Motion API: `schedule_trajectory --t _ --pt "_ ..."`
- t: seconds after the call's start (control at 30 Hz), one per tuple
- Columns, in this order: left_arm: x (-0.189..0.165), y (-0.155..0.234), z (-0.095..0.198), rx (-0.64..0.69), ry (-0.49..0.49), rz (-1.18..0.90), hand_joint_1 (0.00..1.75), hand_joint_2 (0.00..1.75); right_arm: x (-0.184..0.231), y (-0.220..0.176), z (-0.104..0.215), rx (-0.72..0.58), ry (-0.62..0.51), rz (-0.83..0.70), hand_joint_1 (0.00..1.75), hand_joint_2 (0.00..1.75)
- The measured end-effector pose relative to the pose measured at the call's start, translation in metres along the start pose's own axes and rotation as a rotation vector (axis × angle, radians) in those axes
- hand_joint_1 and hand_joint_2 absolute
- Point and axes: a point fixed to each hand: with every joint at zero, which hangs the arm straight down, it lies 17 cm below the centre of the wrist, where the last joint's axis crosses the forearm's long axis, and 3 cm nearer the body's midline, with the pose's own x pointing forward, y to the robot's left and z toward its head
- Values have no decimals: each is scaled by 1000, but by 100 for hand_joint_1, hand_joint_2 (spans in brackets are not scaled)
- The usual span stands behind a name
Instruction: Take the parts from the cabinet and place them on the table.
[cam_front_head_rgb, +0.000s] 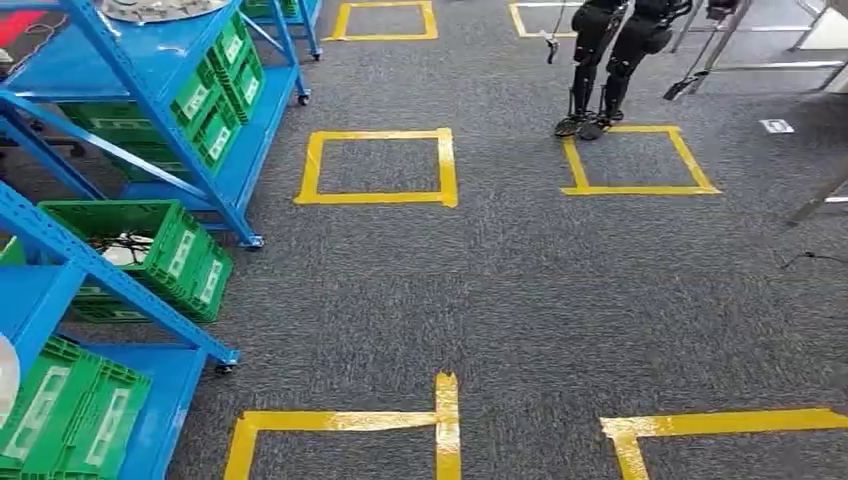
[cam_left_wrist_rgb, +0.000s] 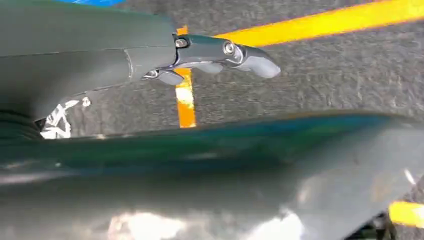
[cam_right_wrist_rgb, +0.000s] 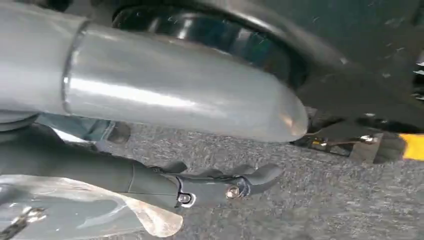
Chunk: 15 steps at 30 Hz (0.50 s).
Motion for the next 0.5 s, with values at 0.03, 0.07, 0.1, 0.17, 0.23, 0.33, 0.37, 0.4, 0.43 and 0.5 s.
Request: schedule_trajectory --t 0.03,0.07,0.1,0.17,0.23,0.33,0.37,0.4,0.43,0.5 --pt "2 0 0 0 -3 1 0 0 -1 0 0 0 1 1 0 0" --pt "4 0 0 0 -6 1 0 0 -1 0 0 1 2 3 0 0" --pt "4 -1 0 -1 -6 1 0 0 -3 1 0 1 5 4 0 0" --pt "4 -1 0 -1 -6 2 0 0 -6 2 1 3 10 6 0 0" --pt "4 -1 0 0 -5 2 0 0 -7 2 1 6 10 8 0 0" --pt "7 0 -1 2 -10 2 0 0 -8 3 1 8 12 10 0 0" --pt "7 0 -1 3 -9 3 0 0 -7 3 1 8 10 12 0 0" --pt "4 0 0 3 -6 2 0 0 -7 3 1 8 9 15 0 0" --pt "3 0 0 3 -3 2 0 0 -8 2 1 6 11 15 0 0" --pt "1 -1 0 2 -2 2 0 0 -8 2 1 6 11 16 0 0"
